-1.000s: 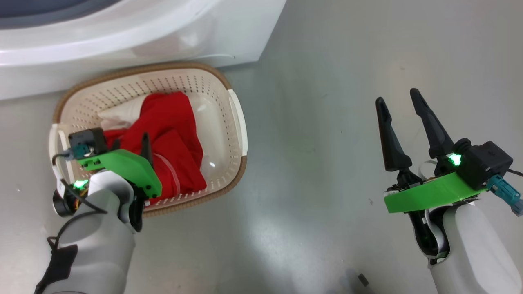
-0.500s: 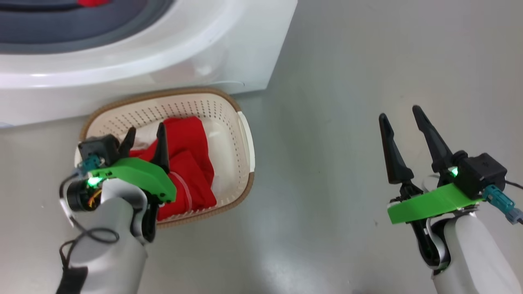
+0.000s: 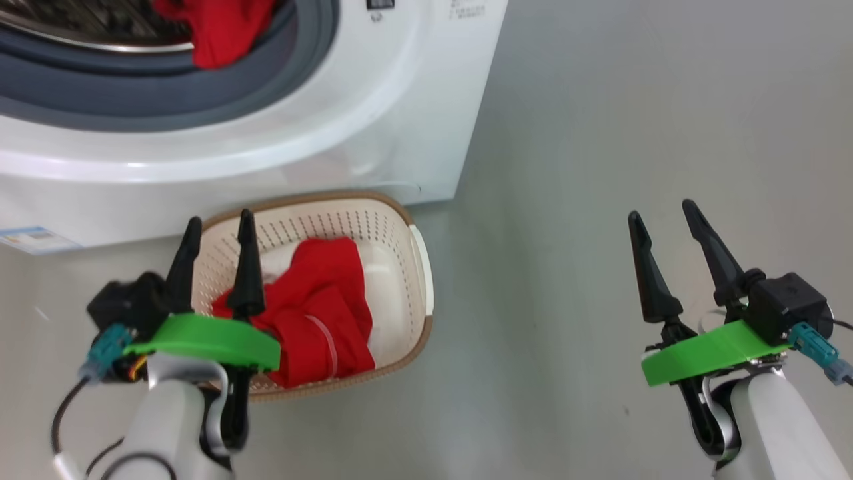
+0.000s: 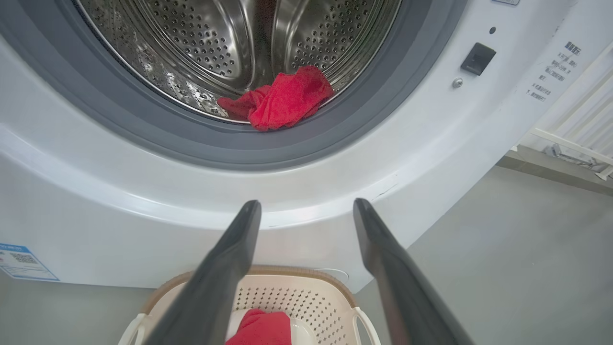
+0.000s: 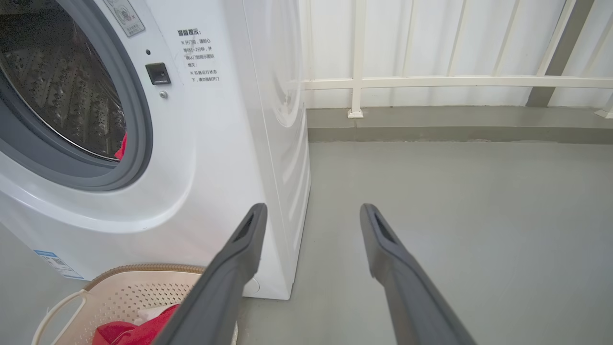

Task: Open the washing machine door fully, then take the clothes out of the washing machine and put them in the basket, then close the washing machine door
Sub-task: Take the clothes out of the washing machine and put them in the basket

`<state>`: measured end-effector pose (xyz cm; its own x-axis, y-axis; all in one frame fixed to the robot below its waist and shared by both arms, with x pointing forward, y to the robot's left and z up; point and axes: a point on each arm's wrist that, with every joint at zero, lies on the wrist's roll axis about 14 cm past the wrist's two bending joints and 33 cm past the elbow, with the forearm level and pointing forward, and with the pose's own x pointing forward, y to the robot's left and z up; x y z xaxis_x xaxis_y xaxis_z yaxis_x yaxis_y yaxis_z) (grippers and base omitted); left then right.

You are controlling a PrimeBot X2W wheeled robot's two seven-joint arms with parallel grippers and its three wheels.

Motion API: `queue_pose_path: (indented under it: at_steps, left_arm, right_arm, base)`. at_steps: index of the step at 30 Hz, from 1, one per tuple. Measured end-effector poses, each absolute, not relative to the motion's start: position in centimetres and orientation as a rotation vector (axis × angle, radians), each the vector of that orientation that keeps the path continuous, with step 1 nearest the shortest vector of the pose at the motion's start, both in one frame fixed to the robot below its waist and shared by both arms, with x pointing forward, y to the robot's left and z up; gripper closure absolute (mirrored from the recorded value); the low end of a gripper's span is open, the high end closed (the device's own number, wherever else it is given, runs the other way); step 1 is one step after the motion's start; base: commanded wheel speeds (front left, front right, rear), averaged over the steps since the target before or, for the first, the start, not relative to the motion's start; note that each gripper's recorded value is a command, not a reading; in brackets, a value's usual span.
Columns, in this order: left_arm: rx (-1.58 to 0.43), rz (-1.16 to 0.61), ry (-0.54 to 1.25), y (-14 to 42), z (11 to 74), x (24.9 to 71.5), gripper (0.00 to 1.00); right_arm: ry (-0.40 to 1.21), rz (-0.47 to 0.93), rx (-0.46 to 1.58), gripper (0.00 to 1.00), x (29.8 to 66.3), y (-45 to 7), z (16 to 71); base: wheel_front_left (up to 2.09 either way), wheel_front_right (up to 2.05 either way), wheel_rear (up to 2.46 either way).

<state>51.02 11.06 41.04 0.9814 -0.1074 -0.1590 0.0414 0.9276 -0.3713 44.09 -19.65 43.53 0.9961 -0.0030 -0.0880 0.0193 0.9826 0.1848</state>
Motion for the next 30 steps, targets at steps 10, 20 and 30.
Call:
queue_pose_path:
  at_steps: [10,20,30]
  left_arm:
    - [-0.354,-0.072,0.057,12.7,45.8,47.3,0.00]
    - [-0.249,-0.040,-0.015,14.6,48.6,43.1,0.00]
    - [-0.229,-0.045,-0.073,15.4,50.7,39.2,0.00]
  right_arm:
    - [0.027,-0.020,0.175,0.00,42.1,-20.0,46.2]
    - [-0.038,-0.028,0.173,0.00,39.2,-20.4,48.8]
    - [-0.097,-0.048,0.167,0.00,36.5,-21.0,50.8]
  base:
    - [0.00,0.00,0.00]
    - [0.00,0.00,0.00]
    - [0.00,0.00,0.00]
